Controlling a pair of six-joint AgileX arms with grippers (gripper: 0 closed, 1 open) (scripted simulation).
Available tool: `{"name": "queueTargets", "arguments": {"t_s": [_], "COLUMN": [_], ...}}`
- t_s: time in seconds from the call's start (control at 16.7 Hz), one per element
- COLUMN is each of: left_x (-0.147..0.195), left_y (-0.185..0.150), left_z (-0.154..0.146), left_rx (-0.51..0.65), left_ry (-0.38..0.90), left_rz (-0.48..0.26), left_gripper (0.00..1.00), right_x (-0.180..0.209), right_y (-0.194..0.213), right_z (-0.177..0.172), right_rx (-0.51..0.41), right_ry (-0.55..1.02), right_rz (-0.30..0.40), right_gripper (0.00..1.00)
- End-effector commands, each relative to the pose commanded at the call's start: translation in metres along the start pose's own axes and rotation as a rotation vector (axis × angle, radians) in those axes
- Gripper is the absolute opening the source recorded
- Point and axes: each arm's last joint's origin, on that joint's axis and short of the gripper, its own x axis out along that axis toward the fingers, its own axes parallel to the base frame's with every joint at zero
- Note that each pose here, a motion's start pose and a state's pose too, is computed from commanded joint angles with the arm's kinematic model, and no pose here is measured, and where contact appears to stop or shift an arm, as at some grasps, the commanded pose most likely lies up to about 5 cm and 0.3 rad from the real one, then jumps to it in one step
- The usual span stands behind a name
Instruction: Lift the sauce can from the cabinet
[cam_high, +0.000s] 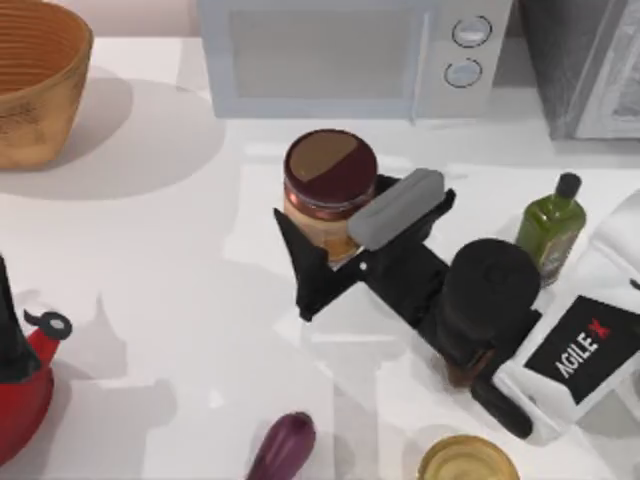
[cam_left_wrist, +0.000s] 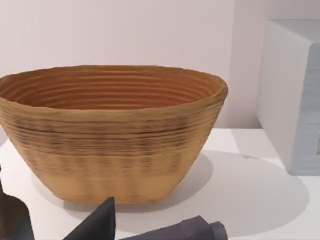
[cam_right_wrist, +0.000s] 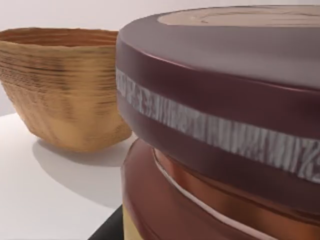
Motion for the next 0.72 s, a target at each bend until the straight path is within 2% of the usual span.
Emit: {"name": "queueTargets", "arguments": {"t_s": [0.3,0.54,0.72], "left_x": [0.0,0.0,0.0], "left_y": [0.0,0.0,0.0], "left_z": [0.0,0.0,0.0], "left_rx": [0.0,0.0,0.0], "left_ry": [0.0,0.0,0.0], "left_rz": [0.0,0.0,0.0], "left_gripper": [1.0,1.0,1.0], "right_x": [0.01,0.009,0.009], "right_y": [0.015,0.016,0.016], "right_z": [-0.024,-0.025,-0.025], "right_rx": [0.0,0.0,0.0], "right_ry": [0.059,0.063,0.063], "right_rz": [0.04,0.043,0.043], "right_gripper": [0.0,0.0,0.23]}}
